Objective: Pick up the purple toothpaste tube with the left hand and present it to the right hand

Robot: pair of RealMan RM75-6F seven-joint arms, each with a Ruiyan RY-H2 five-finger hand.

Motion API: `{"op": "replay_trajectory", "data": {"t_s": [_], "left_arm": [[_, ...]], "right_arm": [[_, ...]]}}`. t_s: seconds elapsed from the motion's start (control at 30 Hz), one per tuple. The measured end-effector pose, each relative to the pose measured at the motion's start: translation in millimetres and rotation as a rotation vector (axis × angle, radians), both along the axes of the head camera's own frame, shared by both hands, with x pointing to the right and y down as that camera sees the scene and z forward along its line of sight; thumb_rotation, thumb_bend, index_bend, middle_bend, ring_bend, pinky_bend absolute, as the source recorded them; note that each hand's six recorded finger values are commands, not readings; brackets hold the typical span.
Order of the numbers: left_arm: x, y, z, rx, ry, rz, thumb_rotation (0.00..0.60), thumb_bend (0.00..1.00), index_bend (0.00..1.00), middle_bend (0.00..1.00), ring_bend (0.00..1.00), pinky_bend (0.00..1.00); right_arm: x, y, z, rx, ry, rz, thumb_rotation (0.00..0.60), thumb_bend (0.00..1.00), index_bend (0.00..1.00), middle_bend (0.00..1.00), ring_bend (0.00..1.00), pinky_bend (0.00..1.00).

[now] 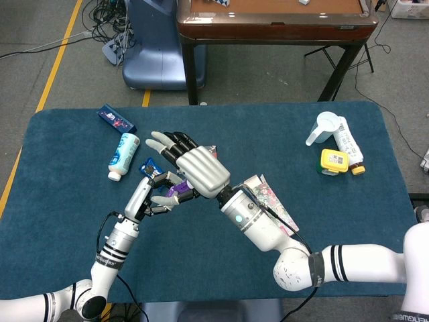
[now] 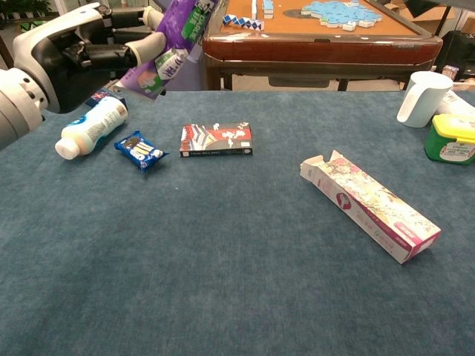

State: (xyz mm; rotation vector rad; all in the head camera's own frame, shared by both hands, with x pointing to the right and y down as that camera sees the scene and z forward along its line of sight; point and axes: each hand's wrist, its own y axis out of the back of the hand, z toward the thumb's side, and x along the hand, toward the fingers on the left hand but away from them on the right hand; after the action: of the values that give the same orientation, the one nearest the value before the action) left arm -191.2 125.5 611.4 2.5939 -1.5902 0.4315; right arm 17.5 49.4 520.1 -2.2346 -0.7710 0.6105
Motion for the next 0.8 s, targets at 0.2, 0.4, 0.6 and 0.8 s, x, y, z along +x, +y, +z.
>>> {"op": "replay_trajectory", "data": {"t_s": [0.2, 0.4, 0.6, 0.8], "left_arm": [[1, 1, 1, -0.002, 0.002, 0.002, 0.6, 0.46, 0.59, 0.71, 0.48, 0.48], [2, 2, 0, -0.003, 0.003, 0.004, 0.6, 0.46, 0.59, 0.71, 0.48, 0.48], [2, 2, 0, 0.0, -0.002, 0.008, 0.6, 0.46, 0.59, 0.71, 0.48, 0.48], [3, 3, 1, -0.003, -0.001, 0.01, 0.6, 0.46, 0.59, 0.71, 0.48, 0.48]], "right_arm": [[-3, -2, 2, -0.001, 0.002, -0.001, 0.124, 0.1, 0.0, 0.0, 0.0, 0.0], [-9, 0, 9, -0.013, 0.006, -0.008, 0.125, 0.1, 0.0, 0.0, 0.0, 0.0], [-14, 2, 10, -0.015, 0.003, -0.016, 0.125, 0.1, 0.0, 0.0, 0.0, 0.0], [-15, 2, 10, -0.011, 0.007, -0.017, 0.124, 0.1, 0.0, 0.0, 0.0, 0.0]]}}
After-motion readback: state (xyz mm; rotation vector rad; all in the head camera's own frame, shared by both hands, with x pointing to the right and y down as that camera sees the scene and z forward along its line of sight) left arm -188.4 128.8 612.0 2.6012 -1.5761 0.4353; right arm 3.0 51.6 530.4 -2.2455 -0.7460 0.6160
